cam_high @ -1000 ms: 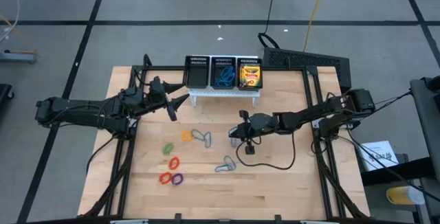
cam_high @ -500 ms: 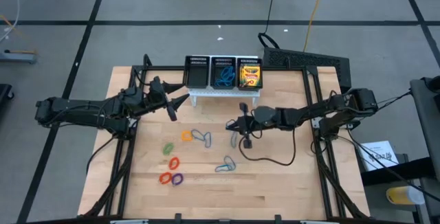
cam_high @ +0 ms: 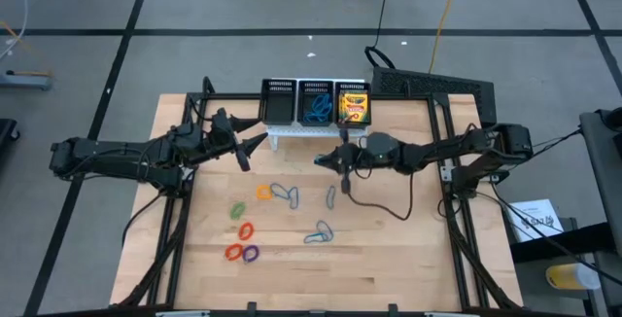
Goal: Pick & Place Office Desk Supplies
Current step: Put the blue rubber band into the middle black bin
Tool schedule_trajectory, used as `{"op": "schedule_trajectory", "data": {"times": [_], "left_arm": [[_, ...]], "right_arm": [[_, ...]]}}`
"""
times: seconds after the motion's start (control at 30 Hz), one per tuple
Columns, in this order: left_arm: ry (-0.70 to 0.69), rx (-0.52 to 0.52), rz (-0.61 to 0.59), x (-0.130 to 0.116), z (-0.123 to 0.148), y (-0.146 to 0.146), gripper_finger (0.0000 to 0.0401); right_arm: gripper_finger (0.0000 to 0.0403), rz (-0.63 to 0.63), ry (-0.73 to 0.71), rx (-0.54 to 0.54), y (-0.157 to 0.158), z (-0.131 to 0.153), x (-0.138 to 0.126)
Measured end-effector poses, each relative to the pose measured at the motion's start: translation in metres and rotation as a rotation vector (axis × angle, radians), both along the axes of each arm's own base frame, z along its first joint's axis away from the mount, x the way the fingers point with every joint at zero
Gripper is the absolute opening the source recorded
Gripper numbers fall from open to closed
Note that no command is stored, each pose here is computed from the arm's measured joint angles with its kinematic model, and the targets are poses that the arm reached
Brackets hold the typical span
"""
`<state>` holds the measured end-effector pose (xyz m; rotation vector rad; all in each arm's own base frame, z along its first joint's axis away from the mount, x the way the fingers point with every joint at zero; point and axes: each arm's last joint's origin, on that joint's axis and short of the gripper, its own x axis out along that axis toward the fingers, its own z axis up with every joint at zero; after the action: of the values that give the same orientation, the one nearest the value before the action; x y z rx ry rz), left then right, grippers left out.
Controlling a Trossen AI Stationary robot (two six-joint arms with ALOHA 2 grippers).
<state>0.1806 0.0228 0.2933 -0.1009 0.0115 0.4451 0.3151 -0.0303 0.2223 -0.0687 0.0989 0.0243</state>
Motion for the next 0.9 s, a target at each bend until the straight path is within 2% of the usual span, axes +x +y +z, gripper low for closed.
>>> {"op": "schedule_trajectory", "data": {"times": [0.23, 0.53, 0.73, 0.9], "left_arm": [[0.000, 0.000, 0.000, 0.000, 0.000, 0.000, 0.0244], [0.000, 0.000, 0.000, 0.000, 0.000, 0.000, 0.0244], [0.000, 0.000, 0.000, 0.000, 0.000, 0.000, 0.0244], [0.000, 0.000, 0.000, 0.000, 0.000, 0.000, 0.0244]], "right_arm": [[0.0000, -0.038, -0.009, 0.047, -0.033, 0.019, 0.006], [0.0000, -0.125, -0.051, -0.022, -0.070, 0.051, 0.009], [0.0000, -0.200, -0.043, -0.015, -0.093, 0.051, 0.002], [0.0000, -0.217, -0.038, 0.003, -0.100, 0.046, 0.003]]}}
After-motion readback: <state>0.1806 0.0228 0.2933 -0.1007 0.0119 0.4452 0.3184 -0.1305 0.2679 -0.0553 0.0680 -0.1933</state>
